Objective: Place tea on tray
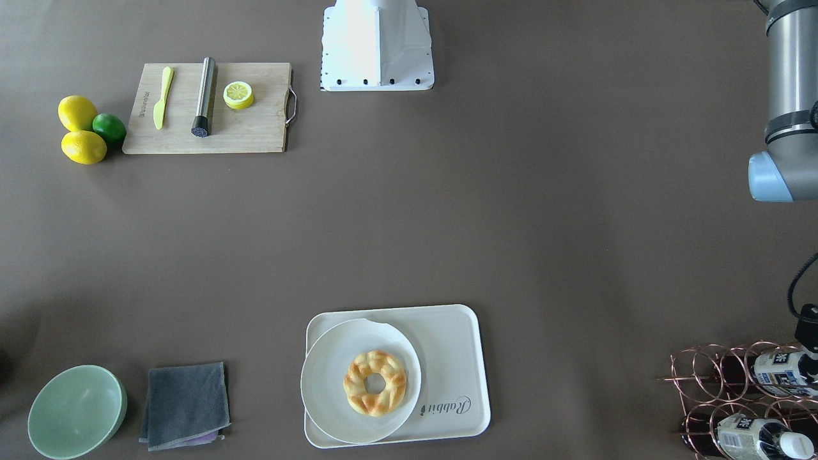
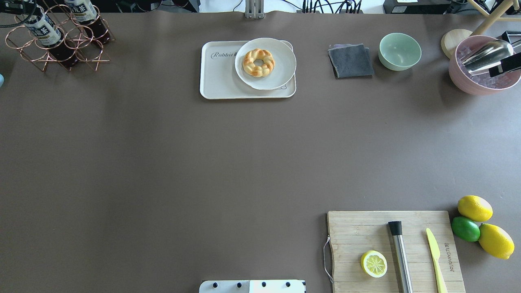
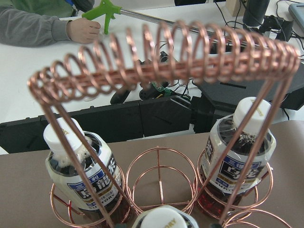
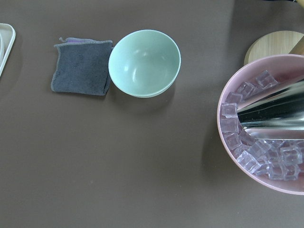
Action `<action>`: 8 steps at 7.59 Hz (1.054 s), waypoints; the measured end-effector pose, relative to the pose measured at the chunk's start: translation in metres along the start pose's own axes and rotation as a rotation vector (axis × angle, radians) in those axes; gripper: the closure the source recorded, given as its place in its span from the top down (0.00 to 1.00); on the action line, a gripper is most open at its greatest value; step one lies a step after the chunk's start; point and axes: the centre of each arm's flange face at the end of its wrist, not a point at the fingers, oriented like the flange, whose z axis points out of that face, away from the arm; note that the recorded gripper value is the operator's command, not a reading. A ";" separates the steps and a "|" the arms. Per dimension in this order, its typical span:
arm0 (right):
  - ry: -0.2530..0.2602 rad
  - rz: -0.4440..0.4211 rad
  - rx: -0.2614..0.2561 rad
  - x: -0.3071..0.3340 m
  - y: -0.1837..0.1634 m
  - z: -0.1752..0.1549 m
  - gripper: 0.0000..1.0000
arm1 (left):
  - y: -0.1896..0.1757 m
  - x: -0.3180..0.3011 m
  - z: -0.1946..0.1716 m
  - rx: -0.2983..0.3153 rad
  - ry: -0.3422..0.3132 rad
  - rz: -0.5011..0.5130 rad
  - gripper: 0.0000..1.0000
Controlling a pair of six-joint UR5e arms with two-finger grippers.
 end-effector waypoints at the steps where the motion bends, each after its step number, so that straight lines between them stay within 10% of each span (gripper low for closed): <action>1: 0.000 0.000 0.000 0.000 0.000 0.000 1.00 | 0.000 -0.001 0.000 0.000 -0.001 -0.001 0.39; 3: -0.001 -0.002 0.002 -0.001 -0.001 -0.001 1.00 | 0.000 -0.001 0.000 0.000 -0.002 -0.001 0.00; 8: -0.003 -0.004 0.003 -0.003 -0.001 -0.002 1.00 | -0.021 -0.015 -0.022 0.040 -0.005 -0.015 0.00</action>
